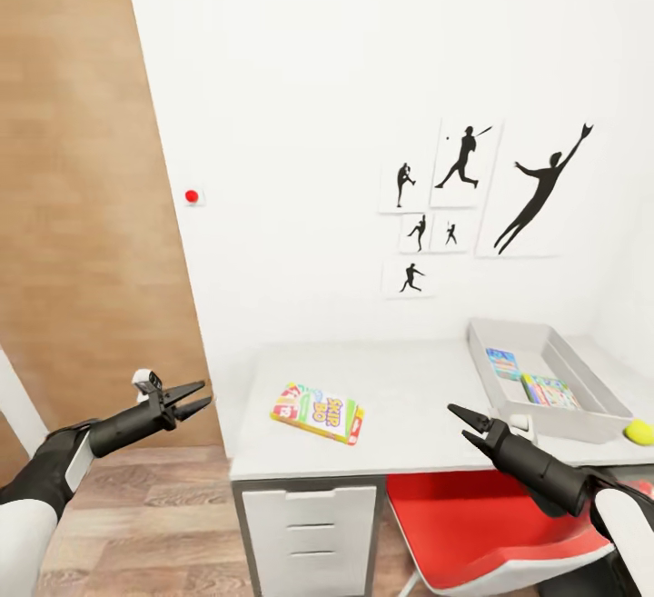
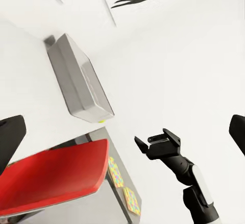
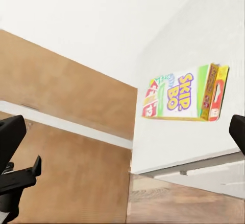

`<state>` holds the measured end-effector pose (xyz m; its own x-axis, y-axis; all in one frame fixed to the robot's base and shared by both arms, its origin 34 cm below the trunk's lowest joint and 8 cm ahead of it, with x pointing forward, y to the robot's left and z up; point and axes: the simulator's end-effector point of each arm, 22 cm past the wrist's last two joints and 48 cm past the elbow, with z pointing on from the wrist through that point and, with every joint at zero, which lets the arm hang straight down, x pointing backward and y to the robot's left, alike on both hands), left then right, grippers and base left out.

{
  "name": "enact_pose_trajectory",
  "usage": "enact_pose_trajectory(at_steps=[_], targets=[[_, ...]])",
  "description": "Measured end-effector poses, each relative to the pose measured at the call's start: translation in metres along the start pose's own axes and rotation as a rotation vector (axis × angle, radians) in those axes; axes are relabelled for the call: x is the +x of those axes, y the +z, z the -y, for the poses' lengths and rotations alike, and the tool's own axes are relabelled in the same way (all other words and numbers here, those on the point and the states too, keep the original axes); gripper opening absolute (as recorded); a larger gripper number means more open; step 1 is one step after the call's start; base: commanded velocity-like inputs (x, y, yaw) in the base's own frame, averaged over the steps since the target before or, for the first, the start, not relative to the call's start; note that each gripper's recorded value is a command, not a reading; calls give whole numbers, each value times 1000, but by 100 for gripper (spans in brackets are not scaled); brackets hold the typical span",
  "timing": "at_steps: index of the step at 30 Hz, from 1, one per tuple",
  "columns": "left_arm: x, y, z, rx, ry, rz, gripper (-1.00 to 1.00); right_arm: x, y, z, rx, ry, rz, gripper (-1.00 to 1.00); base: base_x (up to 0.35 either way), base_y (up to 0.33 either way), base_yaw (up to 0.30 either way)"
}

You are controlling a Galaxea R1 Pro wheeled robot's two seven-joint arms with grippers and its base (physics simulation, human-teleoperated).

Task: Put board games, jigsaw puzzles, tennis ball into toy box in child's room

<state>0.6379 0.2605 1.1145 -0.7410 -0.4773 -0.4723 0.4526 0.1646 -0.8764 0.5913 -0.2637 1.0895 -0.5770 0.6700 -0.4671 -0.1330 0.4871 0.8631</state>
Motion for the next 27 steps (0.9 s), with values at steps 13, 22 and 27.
enact_pose_trajectory(at_steps=[13,22,27], targets=[[0,0,0,0,0,0,100,1,1,-1,-2,-1,-1,100,-1,288,281],[0,0,0,-1,0,0,100,5,4,-8,-22,9,3,100,0,183,77],[0,0,0,-1,0,0,100,5,5,-8,-22,12,3,100,0,9,2]])
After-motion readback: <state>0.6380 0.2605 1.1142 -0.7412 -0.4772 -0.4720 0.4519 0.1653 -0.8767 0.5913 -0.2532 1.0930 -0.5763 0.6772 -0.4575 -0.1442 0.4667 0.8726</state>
